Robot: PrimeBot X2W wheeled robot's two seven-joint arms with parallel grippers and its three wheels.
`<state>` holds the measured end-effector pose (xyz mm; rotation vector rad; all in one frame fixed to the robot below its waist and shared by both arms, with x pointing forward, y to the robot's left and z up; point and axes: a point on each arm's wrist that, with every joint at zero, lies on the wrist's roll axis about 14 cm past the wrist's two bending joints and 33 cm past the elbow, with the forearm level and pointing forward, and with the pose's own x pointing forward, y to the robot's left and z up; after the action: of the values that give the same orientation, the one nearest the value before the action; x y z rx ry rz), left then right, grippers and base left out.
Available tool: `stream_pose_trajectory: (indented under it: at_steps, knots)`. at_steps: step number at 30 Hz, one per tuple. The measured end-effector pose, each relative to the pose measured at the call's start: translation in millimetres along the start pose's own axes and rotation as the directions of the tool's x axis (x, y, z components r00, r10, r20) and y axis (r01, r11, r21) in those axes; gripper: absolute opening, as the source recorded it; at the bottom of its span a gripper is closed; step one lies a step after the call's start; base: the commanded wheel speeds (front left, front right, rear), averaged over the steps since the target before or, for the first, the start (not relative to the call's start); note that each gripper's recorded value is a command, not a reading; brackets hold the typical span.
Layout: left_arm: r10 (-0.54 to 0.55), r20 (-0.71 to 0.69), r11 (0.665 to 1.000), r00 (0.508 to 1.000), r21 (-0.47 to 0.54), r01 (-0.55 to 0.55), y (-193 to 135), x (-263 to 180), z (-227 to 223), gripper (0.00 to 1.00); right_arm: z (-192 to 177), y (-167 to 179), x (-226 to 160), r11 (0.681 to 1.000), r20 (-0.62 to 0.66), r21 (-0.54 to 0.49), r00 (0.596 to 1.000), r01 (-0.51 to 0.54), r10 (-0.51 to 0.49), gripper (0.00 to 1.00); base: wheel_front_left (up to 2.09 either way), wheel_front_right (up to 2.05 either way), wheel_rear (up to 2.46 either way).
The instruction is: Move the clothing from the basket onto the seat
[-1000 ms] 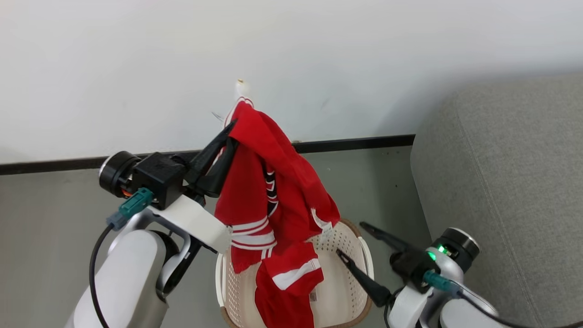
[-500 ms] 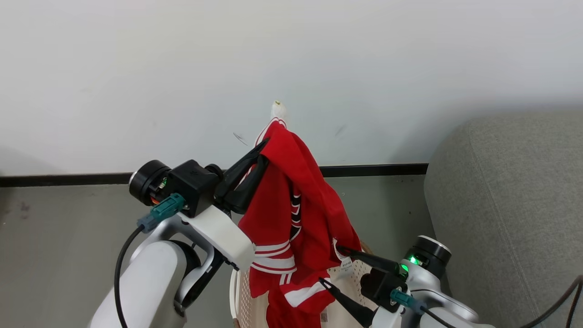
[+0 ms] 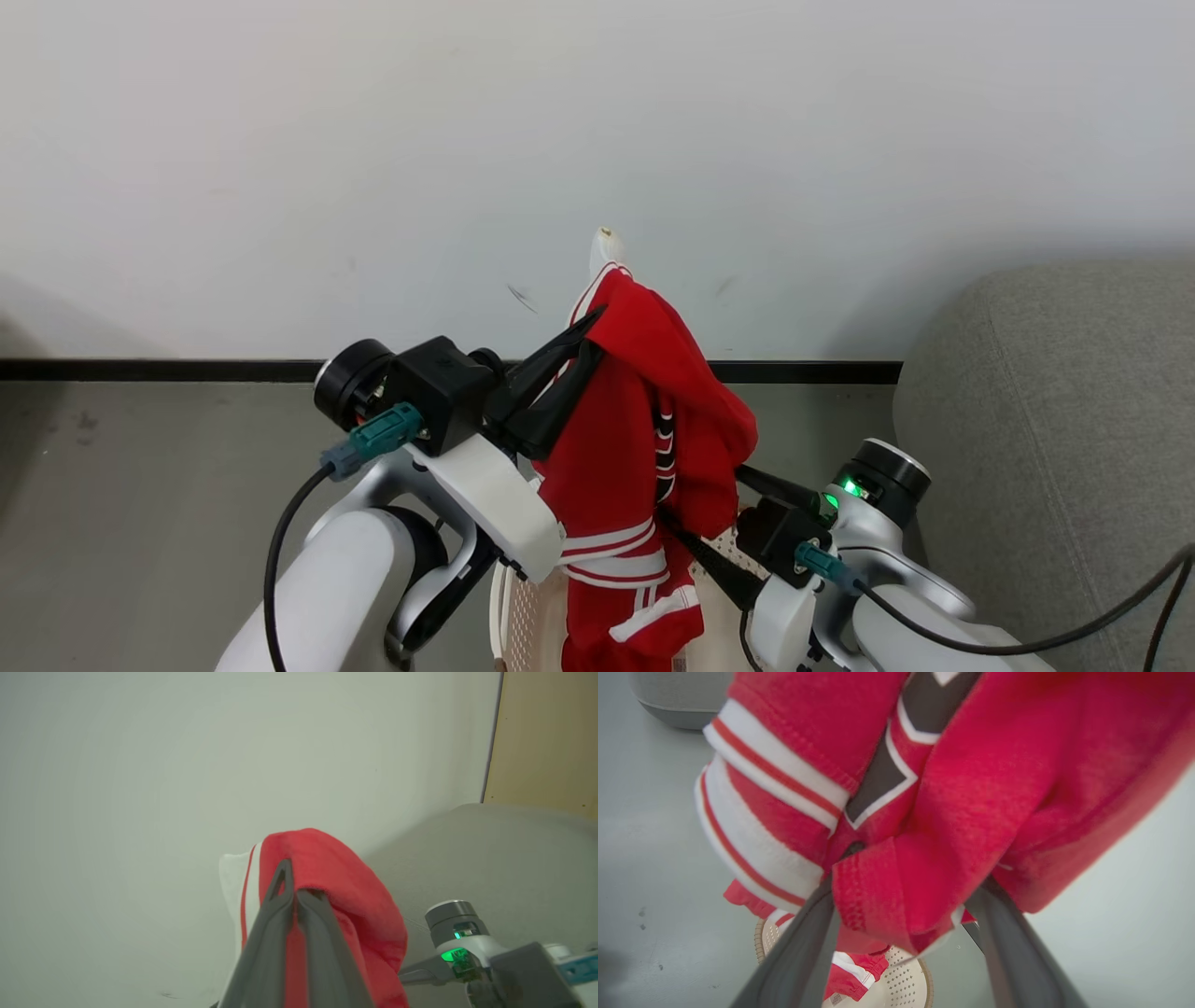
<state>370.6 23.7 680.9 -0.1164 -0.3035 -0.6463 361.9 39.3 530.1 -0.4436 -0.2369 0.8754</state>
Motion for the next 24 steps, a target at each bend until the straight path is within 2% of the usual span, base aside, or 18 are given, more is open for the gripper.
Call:
stream_pose_trajectory:
  at_steps: [1, 2, 3, 4, 12, 18, 19, 21, 22, 23, 24]
  knots:
    - [0.0, 0.0, 1.0, 1.0, -0.012, 0.0, -1, -1, 0, 0.0, 0, -1, 1, 1.0, 0.001, 0.002, 1.0, 0.003, -0.003, 0.57, 0.0, 0.0, 0.0]
    - [0.002, -0.003, 1.0, 1.0, -0.024, -0.002, -1, -2, -2, 0.0, 1, -1, 1, 1.0, 0.003, 0.006, 1.0, 0.008, -0.008, 0.41, 0.0, 0.0, 0.0]
    - [0.005, -0.008, 0.999, 1.0, -0.032, -0.005, -2, -3, -4, 0.0, 3, -2, 2, 1.0, 0.007, 0.008, 1.0, 0.013, -0.013, 0.08, 0.0, 0.0, 0.0]
    - [0.007, -0.016, 0.999, 1.0, -0.041, -0.008, -2, -5, -7, 0.0, 4, -3, 3, 1.0, 0.011, 0.013, 1.0, 0.017, -0.018, 0.0, 0.0, 0.0, 0.0]
    - [0.039, -0.044, 0.995, 0.998, -0.095, -0.043, 1, -7, -23, 0.0, 0, -33, -9, 0.989, 0.003, 0.06, 0.991, 0.134, -0.135, 0.0, 0.0, 0.0, 0.0]
    - [0.047, -0.056, 0.986, 0.997, -0.155, -0.055, -3, -6, -40, 0.0, -11, -68, -37, 0.959, -0.025, 0.093, 0.964, 0.268, -0.266, 0.0, 0.0, 0.0, 0.0]
    - [0.043, -0.062, 0.984, 0.997, -0.17, -0.053, -6, -5, -43, 0.05, -10, -76, -42, 0.95, -0.022, 0.098, 0.955, 0.297, -0.297, 0.0, 0.0, 0.0, 0.0]
    - [0.033, -0.066, 0.98, 0.997, -0.192, -0.046, -10, -3, -48, 0.38, -8, -90, -51, 0.934, -0.016, 0.097, 0.939, 0.344, -0.344, 0.0, 0.0, 0.0, 0.0]
    - [0.028, -0.069, 0.978, 0.997, -0.207, -0.042, -13, -3, -52, 0.57, -6, -98, -55, 0.925, -0.009, 0.094, 0.93, 0.368, -0.368, 0.0, 0.0, 0.0, 0.0]
    - [0.022, -0.072, 0.975, 0.997, -0.218, -0.037, -16, -2, -54, 1.0, -3, -105, -60, 0.916, -0.001, 0.09, 0.92, 0.391, -0.392, 0.0, 0.0, 0.0, 0.0]
    - [0.015, -0.071, 0.974, 0.997, -0.226, -0.031, -18, -1, -56, 1.0, -2, -112, -66, 0.906, 0.004, 0.087, 0.909, 0.414, -0.416, 0.0, 0.0, 0.0, 0.0]
